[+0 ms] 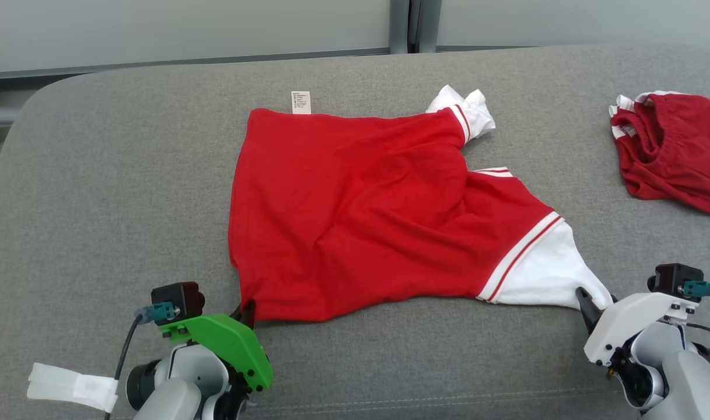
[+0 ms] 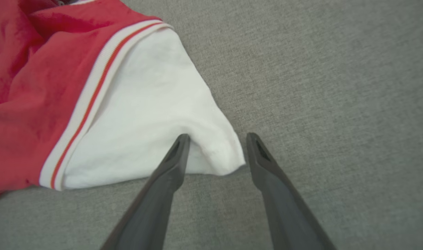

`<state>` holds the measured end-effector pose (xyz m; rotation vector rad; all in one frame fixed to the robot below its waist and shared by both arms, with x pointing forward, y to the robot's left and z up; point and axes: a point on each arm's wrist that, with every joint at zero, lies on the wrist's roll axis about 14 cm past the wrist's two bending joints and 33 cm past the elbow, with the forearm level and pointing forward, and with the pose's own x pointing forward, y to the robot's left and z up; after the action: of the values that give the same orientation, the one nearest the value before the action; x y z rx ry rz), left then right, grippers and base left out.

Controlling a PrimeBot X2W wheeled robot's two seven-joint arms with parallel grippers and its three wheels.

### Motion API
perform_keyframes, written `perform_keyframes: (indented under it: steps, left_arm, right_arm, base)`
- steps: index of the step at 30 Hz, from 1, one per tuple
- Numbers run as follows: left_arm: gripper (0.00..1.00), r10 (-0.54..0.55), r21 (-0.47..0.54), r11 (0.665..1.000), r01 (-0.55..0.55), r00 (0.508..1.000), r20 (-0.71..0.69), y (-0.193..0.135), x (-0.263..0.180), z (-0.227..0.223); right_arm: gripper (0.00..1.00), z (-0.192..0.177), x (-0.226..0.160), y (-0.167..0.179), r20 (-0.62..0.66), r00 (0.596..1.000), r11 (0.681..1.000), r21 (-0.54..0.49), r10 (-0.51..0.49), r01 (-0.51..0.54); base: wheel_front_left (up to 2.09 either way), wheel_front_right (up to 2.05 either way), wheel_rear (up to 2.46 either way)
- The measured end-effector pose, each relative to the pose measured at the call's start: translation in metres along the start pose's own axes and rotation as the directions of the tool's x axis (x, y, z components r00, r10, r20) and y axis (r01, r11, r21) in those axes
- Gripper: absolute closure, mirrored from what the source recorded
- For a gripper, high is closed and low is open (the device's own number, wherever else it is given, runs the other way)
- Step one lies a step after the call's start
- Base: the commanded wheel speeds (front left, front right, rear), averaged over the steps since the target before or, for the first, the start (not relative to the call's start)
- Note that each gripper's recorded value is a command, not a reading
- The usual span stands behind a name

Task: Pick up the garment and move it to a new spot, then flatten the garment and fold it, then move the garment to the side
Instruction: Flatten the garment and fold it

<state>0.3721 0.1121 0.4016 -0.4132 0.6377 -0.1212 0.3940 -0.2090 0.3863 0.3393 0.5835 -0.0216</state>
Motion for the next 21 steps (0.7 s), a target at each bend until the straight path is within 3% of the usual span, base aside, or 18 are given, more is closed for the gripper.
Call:
perform_keyframes:
  steps: [1,4,7,13,21]
  left_arm:
    - [1.00,0.000,0.000,1.000,0.000,1.000,0.000,0.000,0.000,0.000]
    - [1.00,0.000,0.002,1.000,0.000,1.000,0.000,0.001,0.001,0.001]
    - [1.00,-0.003,0.003,1.000,0.003,1.000,0.001,0.000,0.001,0.002]
    - [1.00,-0.022,0.042,0.999,0.022,1.000,0.001,-0.004,0.002,0.009]
    - [1.00,-0.062,0.143,0.988,0.051,0.995,0.075,-0.013,-0.002,0.054]
  right_arm:
    - [0.50,0.000,0.001,0.000,-0.006,1.000,1.000,-0.002,0.003,-0.003]
    - [0.65,-0.001,0.005,0.004,-0.028,0.999,1.000,-0.011,0.019,-0.020]
    - [1.00,0.000,0.007,0.009,-0.041,0.998,0.999,-0.012,0.040,-0.040]
    - [1.00,0.007,0.007,0.018,-0.061,0.995,0.996,-0.015,0.082,-0.083]
    - [1.00,0.058,0.001,0.036,0.010,0.986,0.985,-0.040,0.166,-0.165]
  base:
    - [0.00,0.00,0.00]
    - [0.00,0.00,0.00]
    - [0.00,0.00,0.00]
    - [0.00,0.00,0.00]
    - [0.00,0.00,0.00]
